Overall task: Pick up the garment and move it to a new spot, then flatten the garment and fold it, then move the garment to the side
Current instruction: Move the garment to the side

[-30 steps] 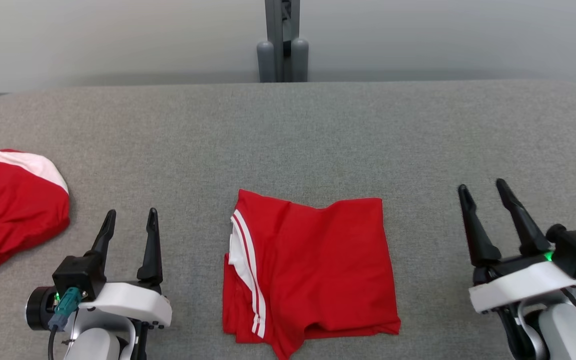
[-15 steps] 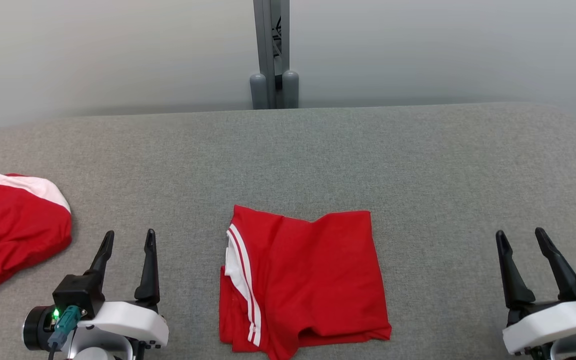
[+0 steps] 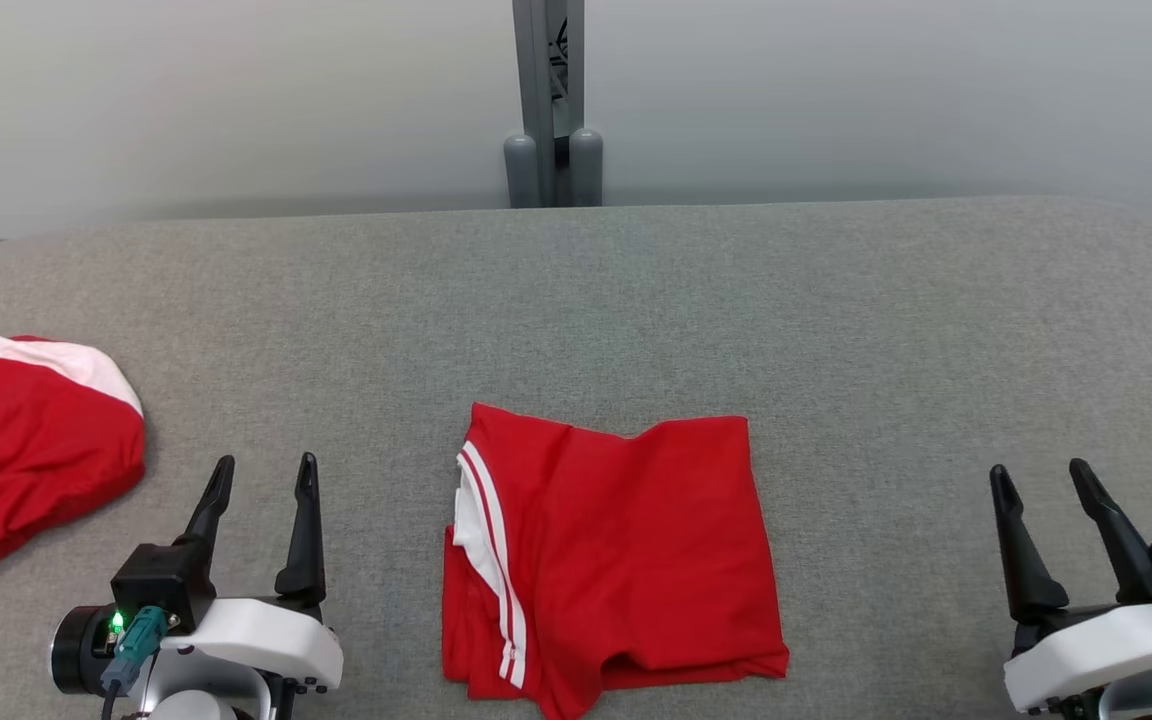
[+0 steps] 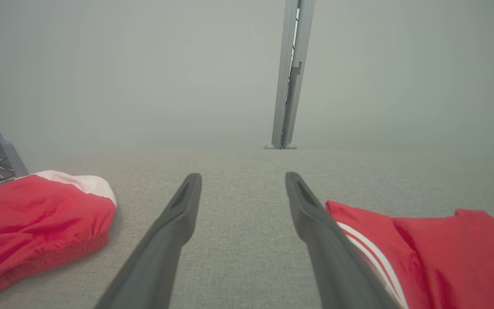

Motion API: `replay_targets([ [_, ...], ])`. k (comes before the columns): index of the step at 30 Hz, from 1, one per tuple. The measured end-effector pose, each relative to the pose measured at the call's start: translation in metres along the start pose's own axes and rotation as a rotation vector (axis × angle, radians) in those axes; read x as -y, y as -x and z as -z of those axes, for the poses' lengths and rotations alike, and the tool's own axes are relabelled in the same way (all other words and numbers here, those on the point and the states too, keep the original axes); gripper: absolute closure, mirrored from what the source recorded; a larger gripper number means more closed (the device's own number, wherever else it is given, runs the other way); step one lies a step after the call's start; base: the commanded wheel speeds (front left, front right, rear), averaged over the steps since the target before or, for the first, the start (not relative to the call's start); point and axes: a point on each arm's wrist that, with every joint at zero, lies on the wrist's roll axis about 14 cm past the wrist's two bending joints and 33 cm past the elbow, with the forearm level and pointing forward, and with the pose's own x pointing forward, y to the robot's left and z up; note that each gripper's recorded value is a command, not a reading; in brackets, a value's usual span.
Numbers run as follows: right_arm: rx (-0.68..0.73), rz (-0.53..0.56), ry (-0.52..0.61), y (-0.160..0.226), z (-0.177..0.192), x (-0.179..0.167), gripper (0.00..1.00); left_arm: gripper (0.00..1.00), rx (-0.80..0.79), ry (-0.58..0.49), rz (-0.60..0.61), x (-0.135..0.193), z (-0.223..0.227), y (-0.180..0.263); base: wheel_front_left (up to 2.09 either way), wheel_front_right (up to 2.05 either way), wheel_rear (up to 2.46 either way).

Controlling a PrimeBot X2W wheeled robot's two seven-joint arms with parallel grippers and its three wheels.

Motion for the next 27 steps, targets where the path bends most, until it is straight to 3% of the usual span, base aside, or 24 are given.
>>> replay_targets([
  [9,-0.157,-0.151,0.016,-0.015,0.036,-0.045,0.00,0.00,-0.004,0.003,-0.019,-0.006,0.002,-0.001,0.00,0.00,0.00],
  [16,-0.319,-0.323,0.020,-0.021,0.080,-0.100,0.00,0.00,-0.019,0.012,-0.050,-0.016,0.006,0.004,0.00,0.00,0.00],
  [25,-0.494,-0.401,-0.007,-0.027,0.125,-0.128,0.00,0.00,-0.032,0.021,-0.077,-0.023,0.012,0.005,0.00,0.00,0.00],
  [27,-0.502,-0.421,-0.001,-0.030,0.126,-0.132,1.00,0.00,-0.036,0.023,-0.080,-0.023,0.013,0.005,0.00,0.00,0.00],
])
